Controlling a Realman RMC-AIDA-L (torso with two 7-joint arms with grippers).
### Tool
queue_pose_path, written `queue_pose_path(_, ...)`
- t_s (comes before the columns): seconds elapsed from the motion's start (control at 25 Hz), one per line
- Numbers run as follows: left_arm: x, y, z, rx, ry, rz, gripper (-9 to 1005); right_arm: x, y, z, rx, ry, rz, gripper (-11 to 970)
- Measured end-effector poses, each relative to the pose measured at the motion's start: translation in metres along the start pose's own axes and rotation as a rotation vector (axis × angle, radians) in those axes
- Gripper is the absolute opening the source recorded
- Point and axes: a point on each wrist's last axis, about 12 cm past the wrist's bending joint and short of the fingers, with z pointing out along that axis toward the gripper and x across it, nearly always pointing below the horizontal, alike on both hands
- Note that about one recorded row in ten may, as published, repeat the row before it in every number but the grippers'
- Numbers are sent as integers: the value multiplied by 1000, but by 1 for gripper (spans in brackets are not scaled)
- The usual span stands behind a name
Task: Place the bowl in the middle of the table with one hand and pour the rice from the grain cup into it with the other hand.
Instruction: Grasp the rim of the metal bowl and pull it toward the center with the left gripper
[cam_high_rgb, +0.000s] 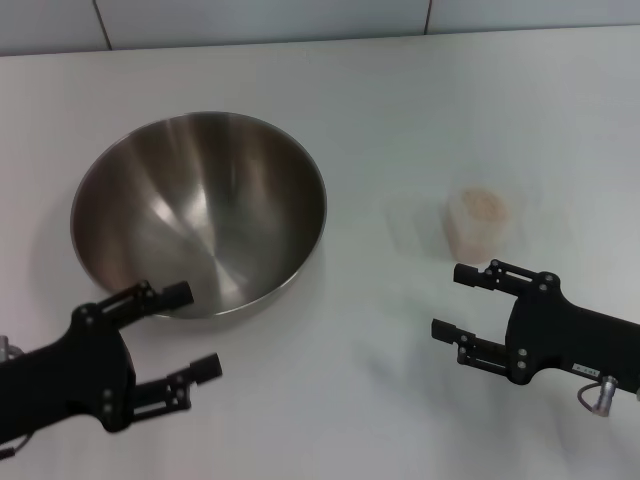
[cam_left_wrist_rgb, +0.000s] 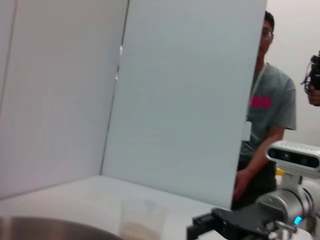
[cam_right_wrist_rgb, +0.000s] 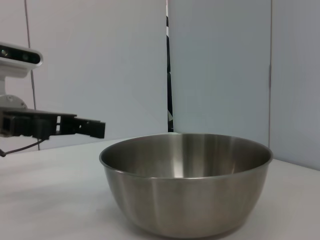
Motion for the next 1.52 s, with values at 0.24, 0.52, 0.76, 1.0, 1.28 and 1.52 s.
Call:
queue_pose_path(0.24,-7,12,-1,-120,-69,48,835,0,1,1,-2,-2,2,687)
queue_pose_path(0.52,-14,38,-1,-375,-169,90,835,0,1,1,-2,-5,3,687)
queue_pose_path(0.76,-16,57,-4,-563,-210,92,834,0,1,2,-3,-6,4,687)
queue_pose_path(1.0,-16,65,-3,-636,-231,77,833,-1,1,2,-4,-9,2,687)
queue_pose_path(1.28,-16,65,-2,-630,-233,67,832,-1,0,3,-3,-12,0,687)
queue_pose_path(1.52,-17,66,-2,-629,-232,68,832,-3,-1,5,-6,-14,-5,687)
